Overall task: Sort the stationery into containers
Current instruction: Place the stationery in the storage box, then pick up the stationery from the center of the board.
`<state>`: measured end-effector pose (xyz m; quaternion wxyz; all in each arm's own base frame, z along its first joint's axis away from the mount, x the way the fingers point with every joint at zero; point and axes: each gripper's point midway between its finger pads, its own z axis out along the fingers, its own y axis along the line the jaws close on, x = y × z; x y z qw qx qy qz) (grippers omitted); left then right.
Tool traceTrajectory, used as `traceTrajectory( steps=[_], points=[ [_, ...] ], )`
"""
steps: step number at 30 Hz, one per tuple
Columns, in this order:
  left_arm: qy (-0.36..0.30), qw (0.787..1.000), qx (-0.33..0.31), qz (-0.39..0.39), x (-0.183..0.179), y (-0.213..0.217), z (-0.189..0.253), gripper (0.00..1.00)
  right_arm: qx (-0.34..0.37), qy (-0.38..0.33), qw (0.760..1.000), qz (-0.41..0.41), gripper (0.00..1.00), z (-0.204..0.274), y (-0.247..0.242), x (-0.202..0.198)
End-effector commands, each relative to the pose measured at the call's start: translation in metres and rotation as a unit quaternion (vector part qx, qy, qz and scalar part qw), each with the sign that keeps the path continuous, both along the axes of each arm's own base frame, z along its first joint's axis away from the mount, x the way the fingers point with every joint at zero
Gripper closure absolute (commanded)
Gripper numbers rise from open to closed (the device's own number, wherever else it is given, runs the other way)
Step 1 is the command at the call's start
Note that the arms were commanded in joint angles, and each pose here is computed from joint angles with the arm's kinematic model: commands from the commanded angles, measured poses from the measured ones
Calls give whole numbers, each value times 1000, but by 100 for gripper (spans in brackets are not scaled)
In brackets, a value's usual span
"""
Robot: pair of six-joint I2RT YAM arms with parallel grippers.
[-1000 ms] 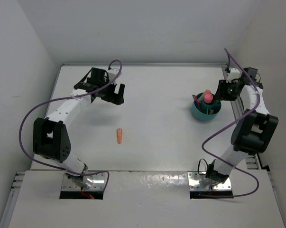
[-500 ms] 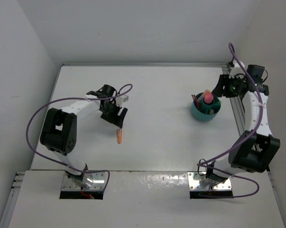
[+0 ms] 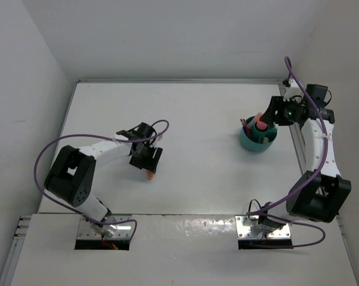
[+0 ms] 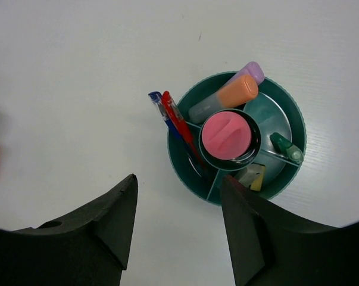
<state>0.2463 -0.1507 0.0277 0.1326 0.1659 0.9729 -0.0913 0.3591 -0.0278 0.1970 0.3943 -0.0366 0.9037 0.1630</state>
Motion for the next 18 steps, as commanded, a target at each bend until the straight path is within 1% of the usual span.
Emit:
traceTrajectory(
  steps=[1, 6, 11, 15, 17, 18],
  points=[
    [-27, 999, -4, 29, 9, -3, 1, 30, 7, -28, 1000, 5, 43, 18, 7, -3],
    [-3, 1000, 2, 20, 5, -6, -17, 30, 4, -28, 999, 15, 43, 15, 10, -8],
    [27, 999, 22, 10, 1, -5, -35, 35, -2, -32, 999, 27, 43, 18, 11, -13],
    [40, 999, 33, 0, -2, -8, -45, 36, -5, -35, 999, 32, 43, 23, 12, -15],
    [38, 998, 45, -4, 0, -8, -46, 38, -5, -38, 999, 36, 43, 24, 13, -15],
    [40, 998, 47, -5, 2, -9, -47, 41, -4, -39, 999, 37, 43, 25, 14, -16]
  ],
)
